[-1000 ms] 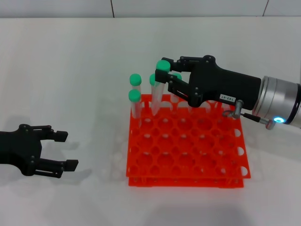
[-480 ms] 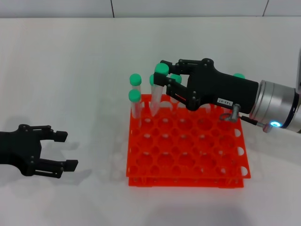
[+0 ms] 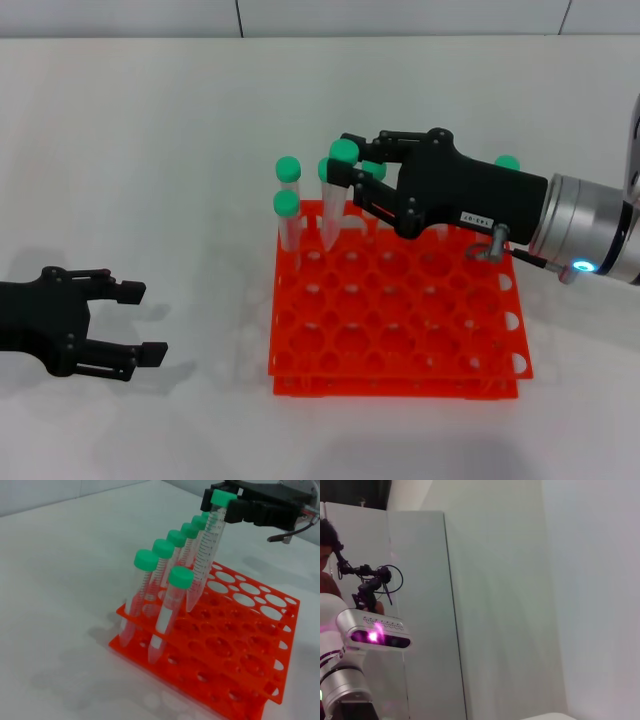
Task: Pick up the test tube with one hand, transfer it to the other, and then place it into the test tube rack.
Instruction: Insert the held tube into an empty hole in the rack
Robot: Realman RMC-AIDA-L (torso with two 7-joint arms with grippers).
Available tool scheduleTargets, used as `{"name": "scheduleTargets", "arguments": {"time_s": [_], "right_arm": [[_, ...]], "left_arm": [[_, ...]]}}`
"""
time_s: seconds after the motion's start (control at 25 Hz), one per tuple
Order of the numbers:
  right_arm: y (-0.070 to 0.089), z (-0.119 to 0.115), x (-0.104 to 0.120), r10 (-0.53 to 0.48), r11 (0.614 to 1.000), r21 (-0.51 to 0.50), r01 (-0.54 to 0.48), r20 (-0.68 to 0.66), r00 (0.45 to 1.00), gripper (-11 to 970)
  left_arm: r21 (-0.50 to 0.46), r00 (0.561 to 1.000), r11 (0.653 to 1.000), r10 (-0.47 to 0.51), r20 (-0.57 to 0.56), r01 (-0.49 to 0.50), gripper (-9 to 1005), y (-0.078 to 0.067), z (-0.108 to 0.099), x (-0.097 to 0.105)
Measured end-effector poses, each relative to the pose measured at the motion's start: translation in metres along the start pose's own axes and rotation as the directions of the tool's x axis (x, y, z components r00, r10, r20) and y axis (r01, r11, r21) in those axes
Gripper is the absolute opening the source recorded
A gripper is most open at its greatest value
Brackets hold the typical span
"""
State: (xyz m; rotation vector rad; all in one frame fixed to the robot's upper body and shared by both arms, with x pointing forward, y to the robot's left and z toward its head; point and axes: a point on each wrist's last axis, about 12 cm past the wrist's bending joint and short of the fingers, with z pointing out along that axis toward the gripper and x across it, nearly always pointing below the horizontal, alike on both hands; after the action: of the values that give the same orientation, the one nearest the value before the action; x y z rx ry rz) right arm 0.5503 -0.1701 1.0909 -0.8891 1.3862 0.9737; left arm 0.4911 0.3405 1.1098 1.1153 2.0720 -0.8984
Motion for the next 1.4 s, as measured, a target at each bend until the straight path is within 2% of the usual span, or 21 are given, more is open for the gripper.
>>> {"name": "scheduleTargets", "arguments": {"time_s": [1.4], "right_arm": [[0.0008,0.0030,0.0065,-0.037,0.999,0.030,0.037,-0.016,0.999,263]], "left_arm": [[0.002,1.000,1.000,-0.001,0.001,0.001,884,-0.0010,0.0010,0.0013]]}}
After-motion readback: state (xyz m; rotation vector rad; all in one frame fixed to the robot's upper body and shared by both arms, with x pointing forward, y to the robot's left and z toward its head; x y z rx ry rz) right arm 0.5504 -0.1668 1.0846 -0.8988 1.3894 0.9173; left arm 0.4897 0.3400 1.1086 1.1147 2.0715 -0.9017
